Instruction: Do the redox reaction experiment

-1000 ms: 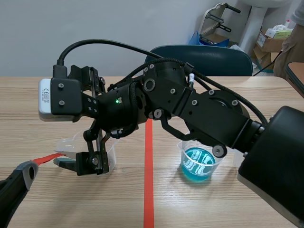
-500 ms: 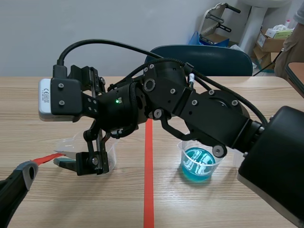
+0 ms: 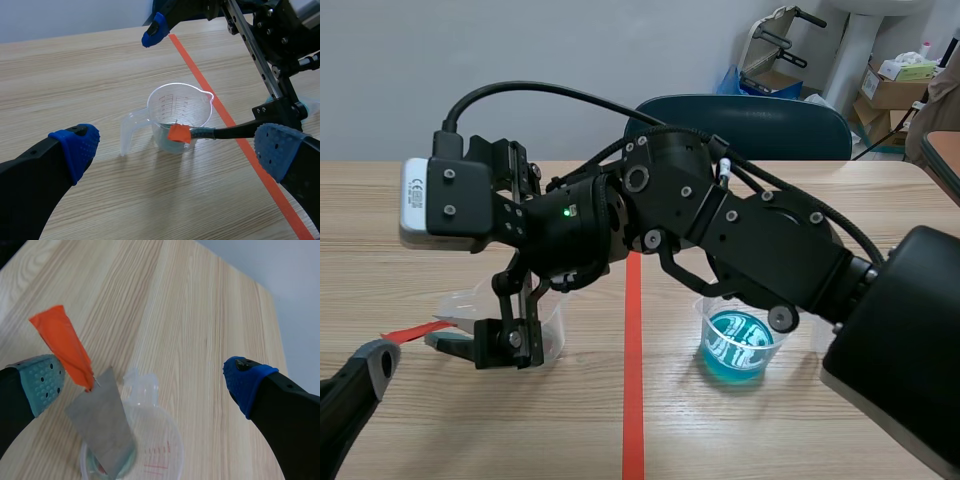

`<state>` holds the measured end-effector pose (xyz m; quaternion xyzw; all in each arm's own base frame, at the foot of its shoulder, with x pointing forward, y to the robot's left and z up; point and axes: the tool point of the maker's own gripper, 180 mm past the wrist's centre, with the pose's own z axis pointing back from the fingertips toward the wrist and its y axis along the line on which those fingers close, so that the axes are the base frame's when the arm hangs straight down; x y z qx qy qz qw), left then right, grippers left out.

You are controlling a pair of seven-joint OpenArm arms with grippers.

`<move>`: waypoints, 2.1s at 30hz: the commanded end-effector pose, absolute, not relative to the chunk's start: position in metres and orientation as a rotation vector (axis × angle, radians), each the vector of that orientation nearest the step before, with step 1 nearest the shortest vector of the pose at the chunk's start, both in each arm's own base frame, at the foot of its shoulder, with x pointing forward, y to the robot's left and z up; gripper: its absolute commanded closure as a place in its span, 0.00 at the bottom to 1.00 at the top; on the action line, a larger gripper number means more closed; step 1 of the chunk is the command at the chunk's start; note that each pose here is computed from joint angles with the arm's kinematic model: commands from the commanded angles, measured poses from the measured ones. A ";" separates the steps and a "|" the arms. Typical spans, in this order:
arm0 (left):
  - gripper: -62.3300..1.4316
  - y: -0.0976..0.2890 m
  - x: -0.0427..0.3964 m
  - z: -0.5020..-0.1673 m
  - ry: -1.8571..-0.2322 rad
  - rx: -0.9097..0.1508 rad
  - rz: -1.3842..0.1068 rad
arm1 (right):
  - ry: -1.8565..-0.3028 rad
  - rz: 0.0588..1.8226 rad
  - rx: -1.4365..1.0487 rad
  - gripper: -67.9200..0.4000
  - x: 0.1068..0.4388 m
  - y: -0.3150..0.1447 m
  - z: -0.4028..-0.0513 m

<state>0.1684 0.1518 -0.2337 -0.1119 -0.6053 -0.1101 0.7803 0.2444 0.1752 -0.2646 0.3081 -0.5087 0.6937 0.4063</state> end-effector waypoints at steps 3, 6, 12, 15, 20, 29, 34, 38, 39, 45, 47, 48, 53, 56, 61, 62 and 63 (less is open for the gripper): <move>0.00 0.149 0.169 -0.229 -1.326 -0.252 -0.236 | -1.285 1.653 0.841 0.00 0.242 0.163 -0.263; 0.00 0.150 0.169 -0.229 -1.324 -0.254 -0.231 | -1.288 1.564 0.877 0.00 0.240 0.146 -0.263; 0.00 0.151 0.169 -0.229 -1.329 -0.245 -0.229 | -1.381 1.378 0.860 0.00 0.243 0.103 -0.243; 0.00 0.151 0.173 -0.227 -1.340 -0.241 -0.235 | -1.434 1.282 0.827 0.00 0.246 0.078 -0.231; 0.00 0.149 0.184 -0.229 -1.341 -0.181 -0.306 | -1.493 1.134 0.766 0.00 0.247 0.036 -0.214; 0.00 0.132 0.203 -0.222 -1.388 -0.182 -0.409 | -1.516 0.938 0.676 0.00 0.232 -0.017 -0.189; 0.00 0.115 0.208 -0.218 -1.393 -0.252 -0.475 | -1.530 0.876 0.608 0.00 0.218 -0.033 -0.174; 0.00 0.104 0.209 -0.214 -1.402 -0.298 -0.529 | -1.547 0.840 0.557 0.00 0.207 -0.041 -0.160; 0.00 0.102 0.210 -0.212 -1.410 -0.307 -0.532 | -1.550 0.821 0.550 0.00 0.205 -0.044 -0.157; 0.00 0.095 0.213 -0.202 -1.451 -0.348 -0.553 | -1.533 0.766 0.558 0.00 0.198 -0.050 -0.151; 0.00 0.093 0.214 -0.199 -1.467 -0.358 -0.557 | -1.515 0.770 0.550 0.00 0.198 -0.051 -0.155; 0.00 0.093 0.214 -0.197 -1.475 -0.361 -0.557 | -1.507 0.771 0.546 0.00 0.198 -0.051 -0.156; 0.00 0.092 0.213 -0.196 -1.487 -0.351 -0.576 | -1.487 0.756 0.544 0.00 0.199 -0.052 -0.159; 0.00 0.092 0.213 -0.197 -1.485 -0.349 -0.578 | -1.485 0.754 0.542 0.00 0.199 -0.052 -0.160; 0.00 0.092 0.213 -0.197 -1.481 -0.348 -0.578 | -1.485 0.754 0.542 0.00 0.199 -0.052 -0.160; 0.00 0.092 0.213 -0.198 -1.480 -0.347 -0.578 | -1.485 0.754 0.542 0.00 0.199 -0.052 -0.160; 0.00 0.092 0.213 -0.198 -1.479 -0.347 -0.579 | -1.484 0.755 0.542 0.00 0.199 -0.052 -0.160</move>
